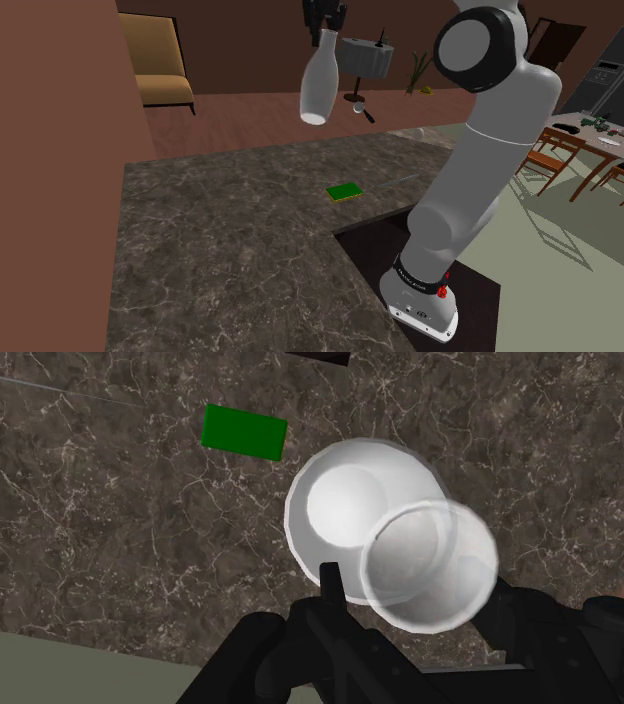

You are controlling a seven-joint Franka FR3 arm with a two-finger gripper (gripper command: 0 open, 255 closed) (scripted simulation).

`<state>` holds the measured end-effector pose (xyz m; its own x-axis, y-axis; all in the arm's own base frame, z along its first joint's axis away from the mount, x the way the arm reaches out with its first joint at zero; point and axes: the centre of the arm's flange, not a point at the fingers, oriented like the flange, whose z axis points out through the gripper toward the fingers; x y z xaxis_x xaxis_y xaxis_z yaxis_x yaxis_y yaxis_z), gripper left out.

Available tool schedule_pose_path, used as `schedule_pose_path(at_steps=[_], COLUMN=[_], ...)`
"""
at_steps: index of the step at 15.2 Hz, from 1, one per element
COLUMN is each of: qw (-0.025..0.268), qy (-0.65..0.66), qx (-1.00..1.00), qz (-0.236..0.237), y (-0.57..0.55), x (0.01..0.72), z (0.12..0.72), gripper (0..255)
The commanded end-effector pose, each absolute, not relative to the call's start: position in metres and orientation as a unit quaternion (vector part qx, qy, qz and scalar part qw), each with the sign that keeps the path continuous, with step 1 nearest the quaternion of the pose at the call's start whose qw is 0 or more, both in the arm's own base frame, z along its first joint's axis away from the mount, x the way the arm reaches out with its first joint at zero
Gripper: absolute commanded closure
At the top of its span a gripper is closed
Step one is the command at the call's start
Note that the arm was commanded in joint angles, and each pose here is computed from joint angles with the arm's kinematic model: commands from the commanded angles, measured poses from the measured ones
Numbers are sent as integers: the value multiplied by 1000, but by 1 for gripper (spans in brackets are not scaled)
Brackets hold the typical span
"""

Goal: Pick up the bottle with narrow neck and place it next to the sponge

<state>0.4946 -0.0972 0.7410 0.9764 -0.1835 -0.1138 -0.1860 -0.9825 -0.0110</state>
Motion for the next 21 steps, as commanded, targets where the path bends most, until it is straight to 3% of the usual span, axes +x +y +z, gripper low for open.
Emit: schedule_pose_path(at_steps=[1, 21], qw=[11, 11], qy=[92, 92], qx=[-994, -994], qz=[56, 56], y=[-123, -123], x=[490, 490], z=[750, 645], gripper=[255, 255])
